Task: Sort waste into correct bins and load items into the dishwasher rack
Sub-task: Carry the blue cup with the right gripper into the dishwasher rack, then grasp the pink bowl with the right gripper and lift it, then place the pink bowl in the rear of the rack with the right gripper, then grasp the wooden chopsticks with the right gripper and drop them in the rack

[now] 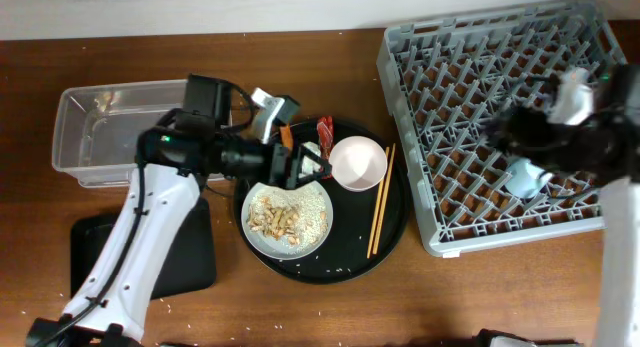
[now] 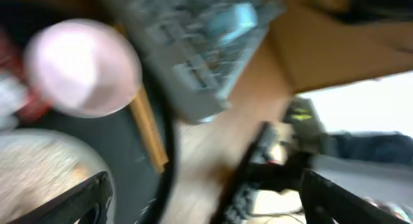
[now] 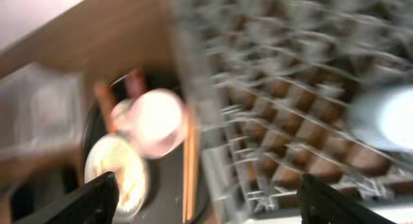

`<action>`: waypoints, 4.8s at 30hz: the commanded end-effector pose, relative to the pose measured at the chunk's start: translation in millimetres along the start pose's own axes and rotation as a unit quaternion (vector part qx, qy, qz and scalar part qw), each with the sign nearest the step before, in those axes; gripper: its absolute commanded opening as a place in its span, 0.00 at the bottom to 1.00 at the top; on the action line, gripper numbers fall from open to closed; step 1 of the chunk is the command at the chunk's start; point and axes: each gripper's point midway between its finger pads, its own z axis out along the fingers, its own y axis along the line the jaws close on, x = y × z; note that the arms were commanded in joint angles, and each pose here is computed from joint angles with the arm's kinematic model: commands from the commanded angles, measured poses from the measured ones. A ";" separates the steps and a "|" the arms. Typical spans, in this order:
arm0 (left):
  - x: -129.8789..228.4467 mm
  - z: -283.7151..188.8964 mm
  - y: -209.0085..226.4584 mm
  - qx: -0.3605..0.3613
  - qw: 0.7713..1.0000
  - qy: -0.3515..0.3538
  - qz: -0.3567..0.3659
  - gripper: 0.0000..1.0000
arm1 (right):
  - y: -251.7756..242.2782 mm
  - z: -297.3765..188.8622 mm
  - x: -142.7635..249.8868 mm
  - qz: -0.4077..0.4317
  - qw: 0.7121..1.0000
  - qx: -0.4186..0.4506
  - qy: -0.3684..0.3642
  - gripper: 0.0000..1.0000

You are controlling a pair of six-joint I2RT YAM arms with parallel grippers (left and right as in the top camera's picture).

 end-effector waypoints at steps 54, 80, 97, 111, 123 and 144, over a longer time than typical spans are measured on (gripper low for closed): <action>58.6 -216.3 7.9 -0.469 0.859 -0.194 -0.071 0.99 | -71.0 150.7 -75.8 -0.256 0.745 0.612 -0.067 0.66; 58.8 -216.3 8.0 -0.469 0.859 -0.194 -0.072 0.99 | 76.6 238.9 182.8 -0.138 0.924 0.176 0.311 0.04; 58.9 -216.3 8.0 -0.469 0.859 -0.194 -0.072 0.99 | 55.1 150.0 35.2 -0.235 0.956 0.126 0.121 0.59; 58.9 -216.2 8.0 -0.469 0.859 -0.194 -0.072 0.99 | 18.2 247.3 196.3 -0.135 0.892 0.255 0.349 0.17; 58.9 -216.3 8.0 -0.469 0.859 -0.194 -0.072 0.99 | 46.4 136.0 -11.0 -0.344 0.921 0.172 0.069 0.04; 64.2 -215.1 8.9 -0.470 0.860 -0.184 -0.077 0.99 | 132.3 150.8 135.6 -0.261 0.928 0.033 0.262 0.43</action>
